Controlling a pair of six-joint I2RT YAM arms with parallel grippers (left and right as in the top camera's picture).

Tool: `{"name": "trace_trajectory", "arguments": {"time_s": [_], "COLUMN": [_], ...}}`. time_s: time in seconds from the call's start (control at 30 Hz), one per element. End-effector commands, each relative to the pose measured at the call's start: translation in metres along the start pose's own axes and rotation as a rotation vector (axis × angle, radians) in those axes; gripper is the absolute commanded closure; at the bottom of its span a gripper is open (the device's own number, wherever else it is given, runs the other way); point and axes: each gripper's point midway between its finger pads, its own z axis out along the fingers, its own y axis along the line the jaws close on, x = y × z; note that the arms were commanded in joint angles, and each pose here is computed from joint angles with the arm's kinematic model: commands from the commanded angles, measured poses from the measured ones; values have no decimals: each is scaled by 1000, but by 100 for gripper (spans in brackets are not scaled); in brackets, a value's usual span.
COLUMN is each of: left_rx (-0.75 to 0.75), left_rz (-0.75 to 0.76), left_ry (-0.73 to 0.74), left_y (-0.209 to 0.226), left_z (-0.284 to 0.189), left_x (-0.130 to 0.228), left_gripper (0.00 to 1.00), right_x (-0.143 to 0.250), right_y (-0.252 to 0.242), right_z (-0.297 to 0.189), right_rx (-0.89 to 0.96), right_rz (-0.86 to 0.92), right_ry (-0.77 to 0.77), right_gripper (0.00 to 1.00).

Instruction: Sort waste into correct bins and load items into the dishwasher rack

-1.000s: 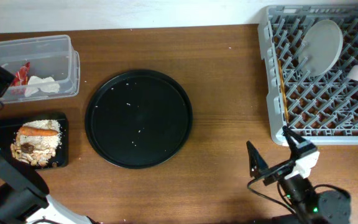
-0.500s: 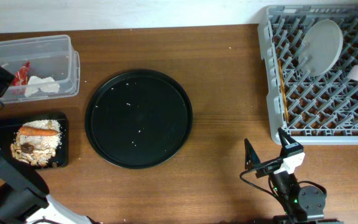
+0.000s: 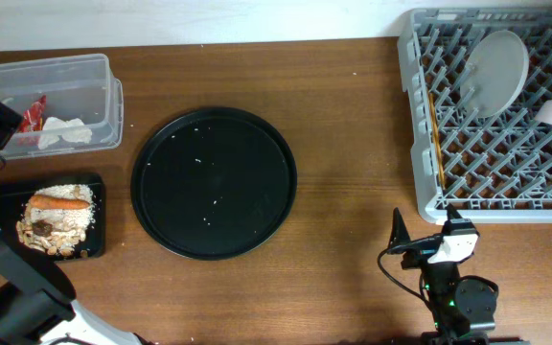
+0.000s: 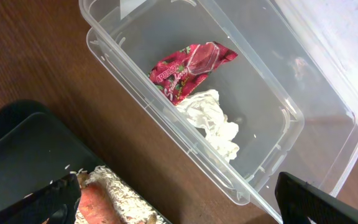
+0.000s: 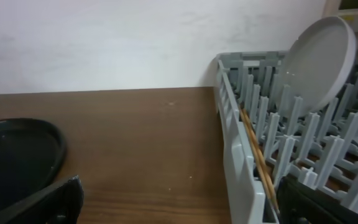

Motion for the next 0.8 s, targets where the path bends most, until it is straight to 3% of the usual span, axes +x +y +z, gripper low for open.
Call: {"name": "trace_trajectory", "arguments": {"time_s": [0.0, 0.77], "left_rx": [7, 1], "left_rz": [-3, -9], "left_ry": [-17, -11], "left_y": [-1, 3], "left_z": [-7, -3], "left_x": [-5, -4], "left_gripper": [1, 1], "right_x": [1, 1], "right_y": [-6, -6], "right_z": [0, 0], "right_rx": [32, 32], "right_rz": [-7, -7], "right_ry": [-2, -2], "right_gripper": [2, 2]}}
